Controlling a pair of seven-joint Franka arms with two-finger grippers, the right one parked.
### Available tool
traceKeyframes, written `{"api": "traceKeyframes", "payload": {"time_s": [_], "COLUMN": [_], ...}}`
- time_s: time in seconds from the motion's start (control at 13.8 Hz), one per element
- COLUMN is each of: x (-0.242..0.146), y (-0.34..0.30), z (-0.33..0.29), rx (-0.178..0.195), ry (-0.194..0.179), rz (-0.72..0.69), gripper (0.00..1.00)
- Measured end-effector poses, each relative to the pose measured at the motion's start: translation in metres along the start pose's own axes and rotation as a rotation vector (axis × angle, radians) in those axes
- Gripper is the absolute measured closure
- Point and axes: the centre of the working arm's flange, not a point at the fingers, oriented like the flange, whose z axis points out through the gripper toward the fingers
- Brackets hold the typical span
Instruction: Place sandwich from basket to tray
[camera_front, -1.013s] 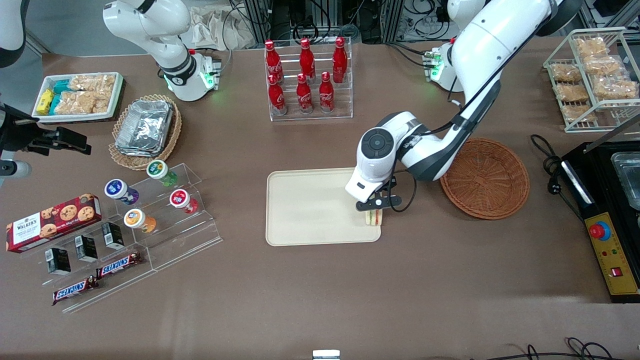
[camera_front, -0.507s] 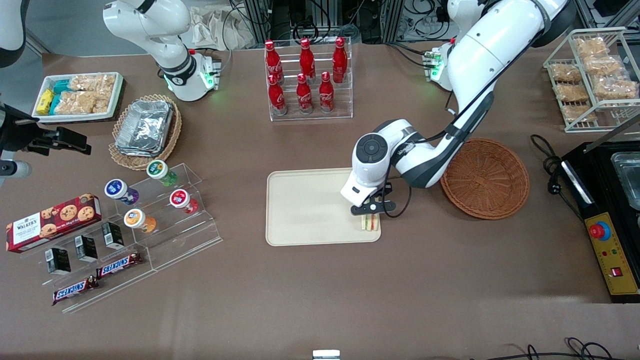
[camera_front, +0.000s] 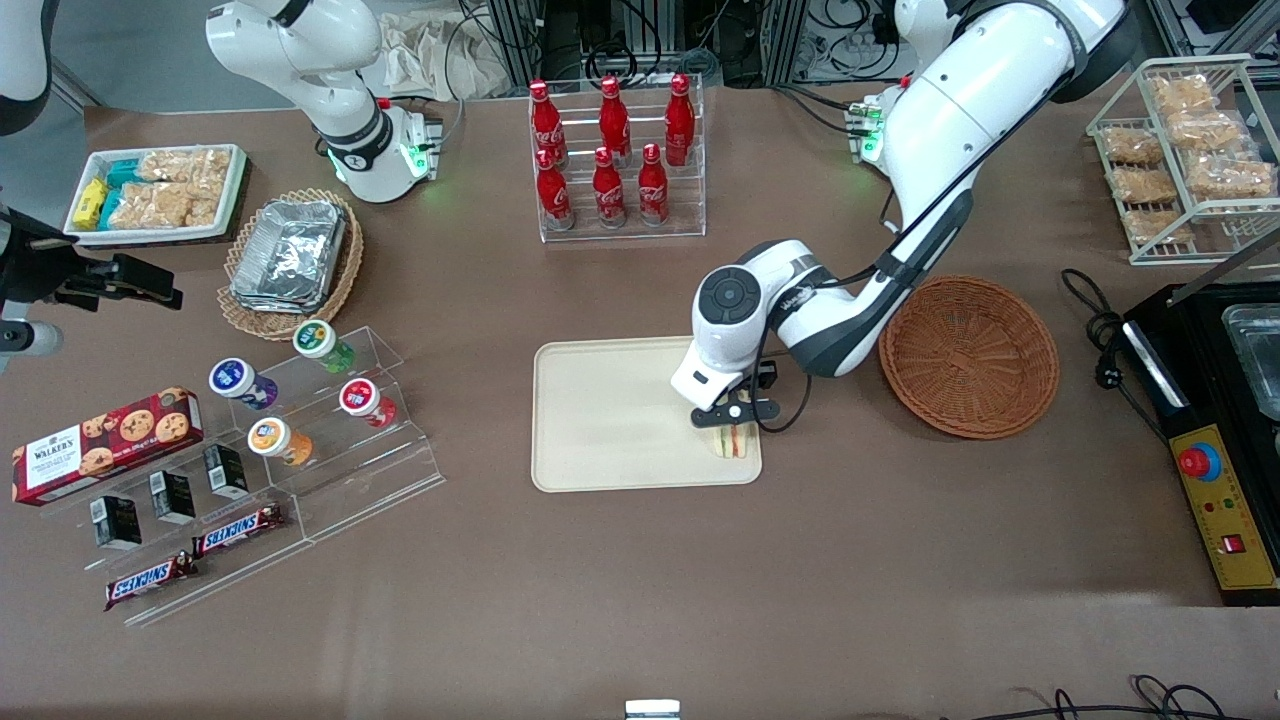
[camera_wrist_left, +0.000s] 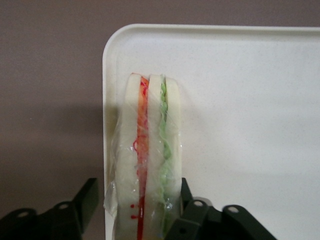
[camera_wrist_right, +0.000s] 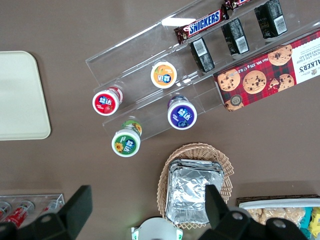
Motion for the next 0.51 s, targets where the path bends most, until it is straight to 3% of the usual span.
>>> {"api": "traceKeyframes", "payload": {"time_s": [0.14, 0.22, 0.51], "x": [0.008, 0.015, 0.056], "y": [-0.004, -0.01, -0.071], "z": [-0.015, -0.03, -0.111], "rx": [0.017, 0.026, -0.004], "ry": [0.009, 0.003, -0.013], "rz": [-0.034, -0.076, -0.267], "gripper": [0.04, 0.0, 0.0]}}
